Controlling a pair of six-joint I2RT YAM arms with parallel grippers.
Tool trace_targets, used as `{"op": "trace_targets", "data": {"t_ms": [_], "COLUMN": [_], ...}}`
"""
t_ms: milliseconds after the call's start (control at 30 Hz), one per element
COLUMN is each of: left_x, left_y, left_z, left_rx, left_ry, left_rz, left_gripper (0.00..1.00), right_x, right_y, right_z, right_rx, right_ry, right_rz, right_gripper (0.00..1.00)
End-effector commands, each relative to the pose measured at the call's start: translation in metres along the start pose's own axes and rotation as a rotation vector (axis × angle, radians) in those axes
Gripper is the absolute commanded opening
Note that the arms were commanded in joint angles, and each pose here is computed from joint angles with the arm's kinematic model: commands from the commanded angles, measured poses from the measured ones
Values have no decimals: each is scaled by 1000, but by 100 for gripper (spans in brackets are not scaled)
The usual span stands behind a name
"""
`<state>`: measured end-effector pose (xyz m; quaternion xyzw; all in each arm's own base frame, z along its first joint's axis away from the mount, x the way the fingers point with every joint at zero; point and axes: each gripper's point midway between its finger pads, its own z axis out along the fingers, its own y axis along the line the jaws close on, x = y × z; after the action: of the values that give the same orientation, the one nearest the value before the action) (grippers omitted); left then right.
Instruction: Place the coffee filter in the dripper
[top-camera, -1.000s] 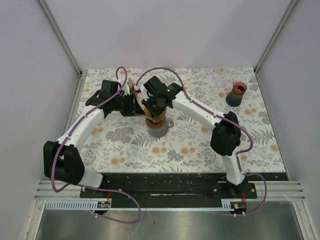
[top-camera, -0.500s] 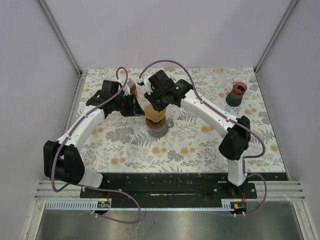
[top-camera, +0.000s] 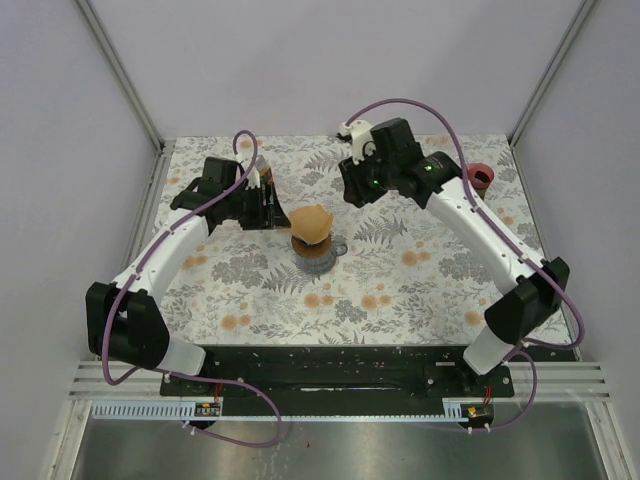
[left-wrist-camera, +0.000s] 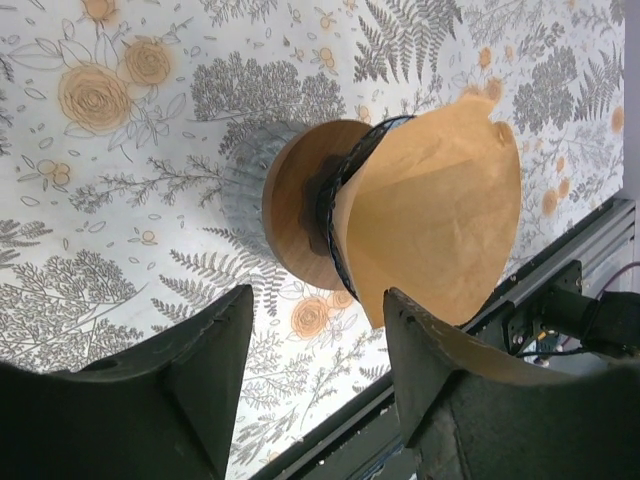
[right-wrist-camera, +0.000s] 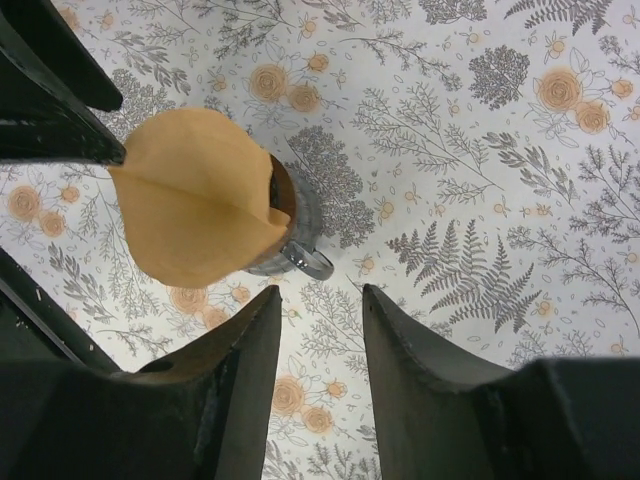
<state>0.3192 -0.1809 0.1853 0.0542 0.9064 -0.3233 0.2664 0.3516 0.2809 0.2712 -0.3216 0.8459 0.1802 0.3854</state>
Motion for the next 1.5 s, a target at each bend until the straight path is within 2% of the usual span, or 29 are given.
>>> {"op": "trace_targets", "data": {"t_ms": [0, 133, 233, 600, 833, 1167, 1333, 1467], "left_x": [-32, -44, -51, -58, -58, -60, -62, -65], "left_y": [-11, -11, -7, 24, 27, 28, 29, 29], "left_z": [-17, -27, -36, -54, -53, -53, -54, -57], "left_rx": [-15, -37, -50, -114, -108, -104, -108, -111], "left_ry": [-101, -129, -151, -200, -196, -197, -202, -213], "left_rz": [97, 130, 137, 110, 99, 99, 97, 105], "left_gripper": [60, 63, 64, 64, 64, 64, 64, 64], "right_x": [5, 37, 63, 100, 119, 136, 139, 145], "right_y": [2, -3, 3, -7, 0, 8, 14, 18], "right_z": [-16, 4, 21, 93, 107, 118, 118, 122], "right_rx": [-192, -232, -344, -415, -475, -528, -545, -535], "right_ry": [-107, -124, -120, -6, -8, 3, -11, -2], "right_rz": [-24, -121, -141, -108, -116, -88, -103, -134], "right_gripper": [48, 51, 54, 54, 55, 44, 31, 30]}}
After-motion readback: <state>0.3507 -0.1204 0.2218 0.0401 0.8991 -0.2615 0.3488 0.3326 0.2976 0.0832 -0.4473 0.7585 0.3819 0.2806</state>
